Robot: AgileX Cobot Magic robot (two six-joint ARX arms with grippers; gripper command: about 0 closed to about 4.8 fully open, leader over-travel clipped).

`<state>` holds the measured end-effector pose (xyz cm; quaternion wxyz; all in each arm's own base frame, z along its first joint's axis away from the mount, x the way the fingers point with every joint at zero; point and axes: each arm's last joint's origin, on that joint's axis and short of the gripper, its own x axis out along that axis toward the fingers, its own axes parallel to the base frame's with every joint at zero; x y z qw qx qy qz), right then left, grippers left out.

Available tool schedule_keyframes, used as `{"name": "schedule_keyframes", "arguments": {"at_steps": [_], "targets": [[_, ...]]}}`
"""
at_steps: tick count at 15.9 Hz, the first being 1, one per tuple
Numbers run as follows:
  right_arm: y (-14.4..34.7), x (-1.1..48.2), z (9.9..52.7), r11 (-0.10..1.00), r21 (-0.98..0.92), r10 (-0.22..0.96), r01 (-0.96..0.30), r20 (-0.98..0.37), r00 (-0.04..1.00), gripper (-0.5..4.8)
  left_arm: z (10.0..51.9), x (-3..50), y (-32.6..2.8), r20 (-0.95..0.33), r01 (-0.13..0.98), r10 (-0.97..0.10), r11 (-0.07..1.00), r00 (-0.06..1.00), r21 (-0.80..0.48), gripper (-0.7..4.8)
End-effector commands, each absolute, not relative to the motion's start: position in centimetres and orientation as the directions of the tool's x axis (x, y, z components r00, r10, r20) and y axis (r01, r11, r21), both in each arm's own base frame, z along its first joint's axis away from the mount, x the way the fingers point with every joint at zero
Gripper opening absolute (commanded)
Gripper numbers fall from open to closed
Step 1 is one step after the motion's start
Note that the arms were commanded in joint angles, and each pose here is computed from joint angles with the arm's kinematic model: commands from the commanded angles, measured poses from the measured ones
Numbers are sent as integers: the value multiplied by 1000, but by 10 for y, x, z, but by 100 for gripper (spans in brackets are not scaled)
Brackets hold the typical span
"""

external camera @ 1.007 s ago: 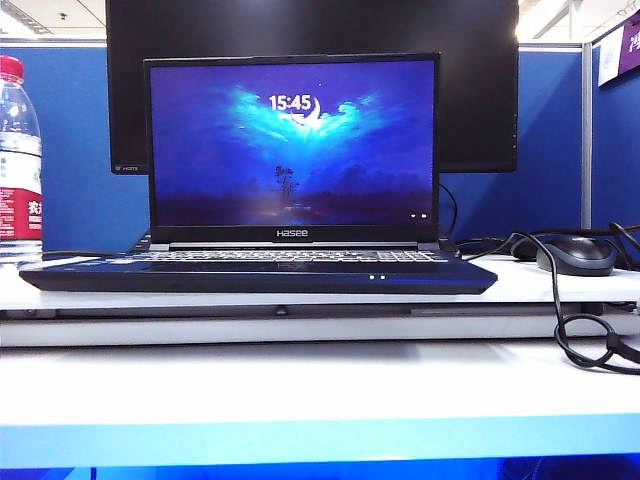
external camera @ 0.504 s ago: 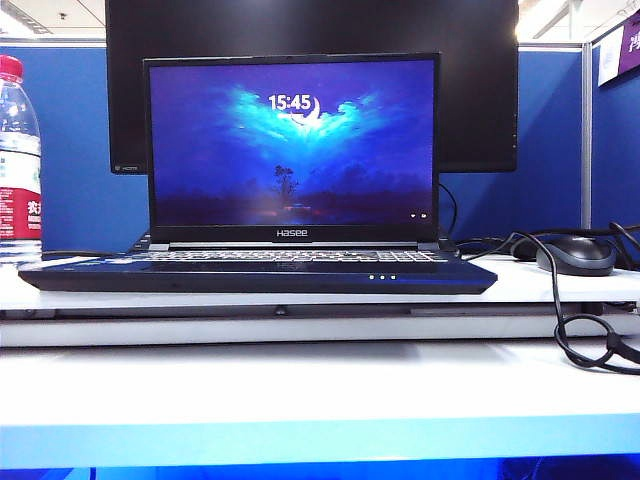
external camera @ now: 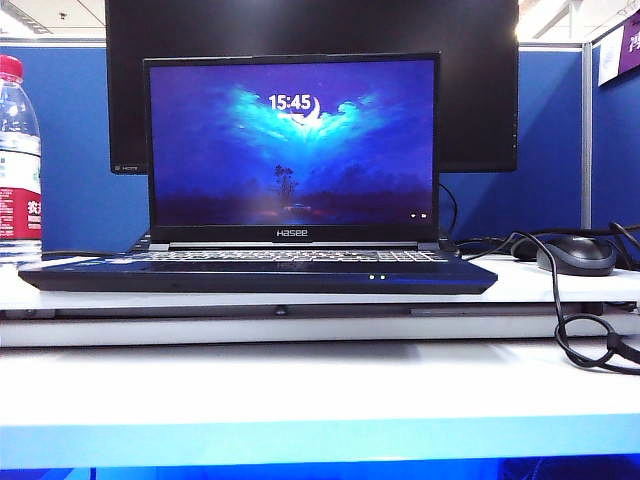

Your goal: Open the lid of the black laptop.

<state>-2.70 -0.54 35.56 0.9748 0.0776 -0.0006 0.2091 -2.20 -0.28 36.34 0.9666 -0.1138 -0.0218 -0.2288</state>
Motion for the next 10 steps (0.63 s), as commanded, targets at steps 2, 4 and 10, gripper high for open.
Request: {"name": "schedule_keyframes", "arguments": {"at_steps": [2,4,10], "targets": [[-6,-28,357,899,152,409,-411,45,911,-1,365,-22,-3,102,452,-440,868,892,-207,-3],[-6,-28,357,899,152,409,-411,45,911,-1,365,-22,-2,105,428,-417,896,903,-122,-3],[-6,-28,357,899,152,409,-411,45,911,-1,324,5,-4,76,139,-130,982,989,-131,-3]]}}
